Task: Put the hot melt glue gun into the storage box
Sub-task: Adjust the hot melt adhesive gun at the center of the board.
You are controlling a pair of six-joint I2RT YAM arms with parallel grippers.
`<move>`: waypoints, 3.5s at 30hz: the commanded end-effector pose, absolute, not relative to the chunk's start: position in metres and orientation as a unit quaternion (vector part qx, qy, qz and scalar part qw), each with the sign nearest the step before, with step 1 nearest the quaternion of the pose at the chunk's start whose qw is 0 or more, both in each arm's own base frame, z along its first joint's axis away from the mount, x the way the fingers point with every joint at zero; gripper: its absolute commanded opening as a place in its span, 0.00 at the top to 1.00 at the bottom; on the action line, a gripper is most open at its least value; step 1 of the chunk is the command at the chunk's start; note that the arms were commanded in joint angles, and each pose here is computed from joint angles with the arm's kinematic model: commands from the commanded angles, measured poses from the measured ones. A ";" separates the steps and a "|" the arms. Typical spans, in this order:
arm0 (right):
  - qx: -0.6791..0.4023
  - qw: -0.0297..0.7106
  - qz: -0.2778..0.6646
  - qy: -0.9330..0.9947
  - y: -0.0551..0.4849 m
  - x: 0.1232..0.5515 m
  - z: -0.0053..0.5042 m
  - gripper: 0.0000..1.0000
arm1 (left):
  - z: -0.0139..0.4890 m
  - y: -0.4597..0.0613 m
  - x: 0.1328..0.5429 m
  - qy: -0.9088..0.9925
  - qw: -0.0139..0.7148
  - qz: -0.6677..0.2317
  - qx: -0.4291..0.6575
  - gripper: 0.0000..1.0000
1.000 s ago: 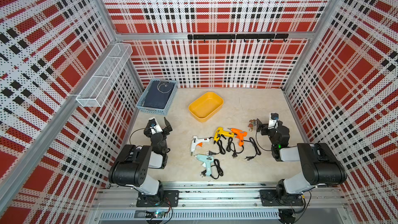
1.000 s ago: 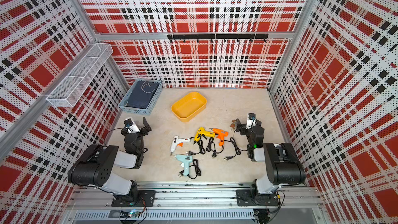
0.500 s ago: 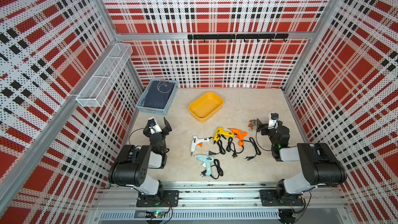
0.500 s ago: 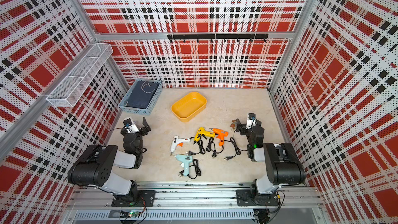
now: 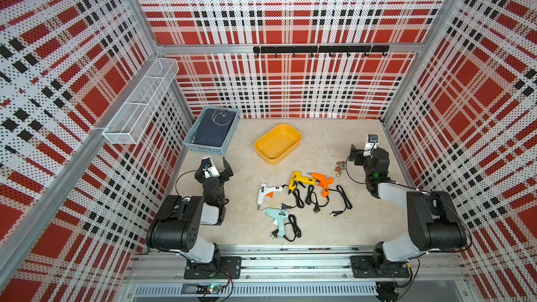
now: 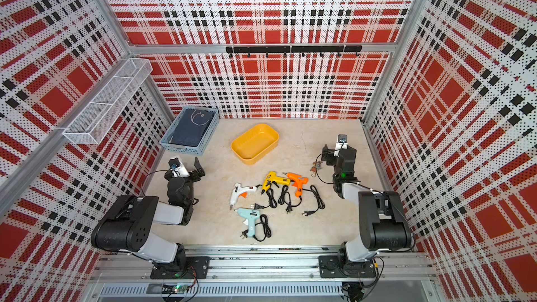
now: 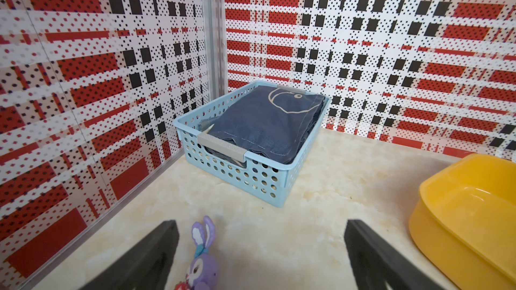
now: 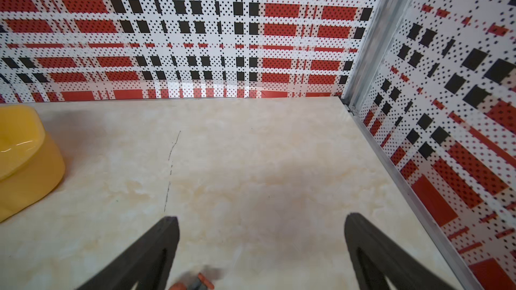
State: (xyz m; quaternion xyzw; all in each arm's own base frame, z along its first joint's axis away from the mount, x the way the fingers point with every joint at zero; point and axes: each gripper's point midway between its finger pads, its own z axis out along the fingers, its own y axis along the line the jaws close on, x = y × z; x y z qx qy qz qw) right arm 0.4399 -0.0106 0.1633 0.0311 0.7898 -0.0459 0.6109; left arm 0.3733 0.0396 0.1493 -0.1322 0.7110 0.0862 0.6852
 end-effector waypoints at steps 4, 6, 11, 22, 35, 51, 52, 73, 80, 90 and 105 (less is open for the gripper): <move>-0.002 0.574 -0.086 0.815 0.007 0.430 0.180 0.00 | 0.212 -0.009 0.397 0.712 0.696 0.080 -0.052 0.01; -0.008 0.564 -0.097 0.820 0.011 0.436 0.195 0.00 | 0.231 -0.033 0.413 0.728 0.683 0.051 -0.028 0.01; 0.075 0.455 -0.095 0.882 0.004 0.457 0.199 0.00 | 0.241 -0.108 0.470 0.815 0.580 -0.006 -0.011 0.00; 0.041 0.378 0.009 0.925 0.078 0.476 0.187 0.00 | 0.180 -0.222 0.509 0.896 0.423 -0.075 -0.111 0.27; 0.028 0.353 0.018 0.935 0.086 0.460 0.180 0.00 | 0.112 -0.148 0.498 0.895 0.282 -0.147 -0.311 0.28; 0.045 0.346 0.008 0.937 0.079 0.452 0.174 0.00 | 0.060 -0.155 0.490 0.912 0.230 -0.136 -0.311 0.42; 0.046 0.346 0.007 0.937 0.079 0.452 0.174 0.00 | 0.057 -0.154 0.491 0.914 0.227 -0.135 -0.309 0.45; 0.053 0.339 -0.009 0.939 0.071 0.441 0.169 0.00 | 0.073 -0.122 0.507 0.962 0.221 -0.044 -0.153 1.00; 0.056 0.325 0.001 0.944 0.073 0.435 0.163 0.00 | 0.090 -0.140 0.504 0.974 0.209 0.002 -0.084 1.00; 0.114 0.236 0.089 0.961 0.098 0.401 0.119 0.00 | 0.050 -0.156 0.474 0.986 0.156 0.016 -0.049 1.00; 0.071 0.118 0.130 0.982 0.157 0.321 0.091 0.03 | 0.112 -0.144 0.496 0.970 0.227 0.009 -0.088 0.46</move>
